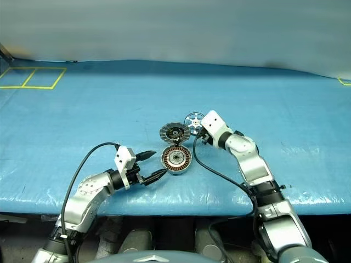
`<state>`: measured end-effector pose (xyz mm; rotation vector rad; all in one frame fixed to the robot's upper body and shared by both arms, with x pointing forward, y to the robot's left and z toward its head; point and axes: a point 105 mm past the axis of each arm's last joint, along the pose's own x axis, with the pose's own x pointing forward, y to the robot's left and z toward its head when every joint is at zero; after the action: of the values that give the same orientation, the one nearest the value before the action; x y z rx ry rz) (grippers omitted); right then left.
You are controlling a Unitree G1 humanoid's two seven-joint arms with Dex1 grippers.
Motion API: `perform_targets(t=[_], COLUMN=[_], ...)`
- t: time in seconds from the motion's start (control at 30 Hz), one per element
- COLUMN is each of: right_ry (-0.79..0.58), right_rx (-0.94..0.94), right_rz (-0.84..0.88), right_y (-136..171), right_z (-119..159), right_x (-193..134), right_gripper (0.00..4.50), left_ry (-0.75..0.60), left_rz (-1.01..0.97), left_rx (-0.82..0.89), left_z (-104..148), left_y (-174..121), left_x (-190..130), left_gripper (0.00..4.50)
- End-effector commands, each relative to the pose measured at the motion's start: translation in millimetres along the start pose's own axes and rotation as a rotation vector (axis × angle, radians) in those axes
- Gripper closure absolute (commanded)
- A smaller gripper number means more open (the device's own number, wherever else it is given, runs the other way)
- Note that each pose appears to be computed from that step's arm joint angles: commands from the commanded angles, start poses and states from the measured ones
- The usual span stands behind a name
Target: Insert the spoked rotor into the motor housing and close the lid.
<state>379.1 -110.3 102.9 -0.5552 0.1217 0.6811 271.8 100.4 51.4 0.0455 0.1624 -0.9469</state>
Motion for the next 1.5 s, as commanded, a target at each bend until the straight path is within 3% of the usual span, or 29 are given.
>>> perform_targets(t=[0.03, 0.07, 0.3, 0.97, 1.1, 1.2, 1.5], right_ry=[-0.006, -0.001, 0.044, 0.096, 0.131, 0.143, 0.164], right_rx=[-0.072, -0.083, -0.113, -0.075, -0.078, -0.067, -0.062], right_rz=[0.016, 0.015, -0.055, -0.028, -0.019, -0.009, 0.025], right_y=[-6, -8, -26, -14, -10, -6, 2], right_z=[9, 10, 4, -19, -29, -34, -41], right_x=[9, 12, 28, 29, 29, 29, 28], right_gripper=[1.17, 0.9, 0.9, 0.9, 1.8, 2.77, 2.94], left_ry=[-0.035, -0.034, -0.026, -0.016, -0.015, -0.015, -0.006], left_rz=[0.0, 0.002, 0.014, -0.001, -0.006, -0.007, -0.006], left_rx=[0.03, 0.029, 0.028, 0.037, 0.036, 0.037, 0.034], left_z=[12, 11, 8, 11, 11, 12, 8], left_y=[-4, -5, -9, -12, -12, -12, -12], left_x=[-1, -2, -4, -3, -2, -1, -2], left_gripper=[0.0, 0.0, 0.0, 0.0, 0.0, 0.0, 0.0])
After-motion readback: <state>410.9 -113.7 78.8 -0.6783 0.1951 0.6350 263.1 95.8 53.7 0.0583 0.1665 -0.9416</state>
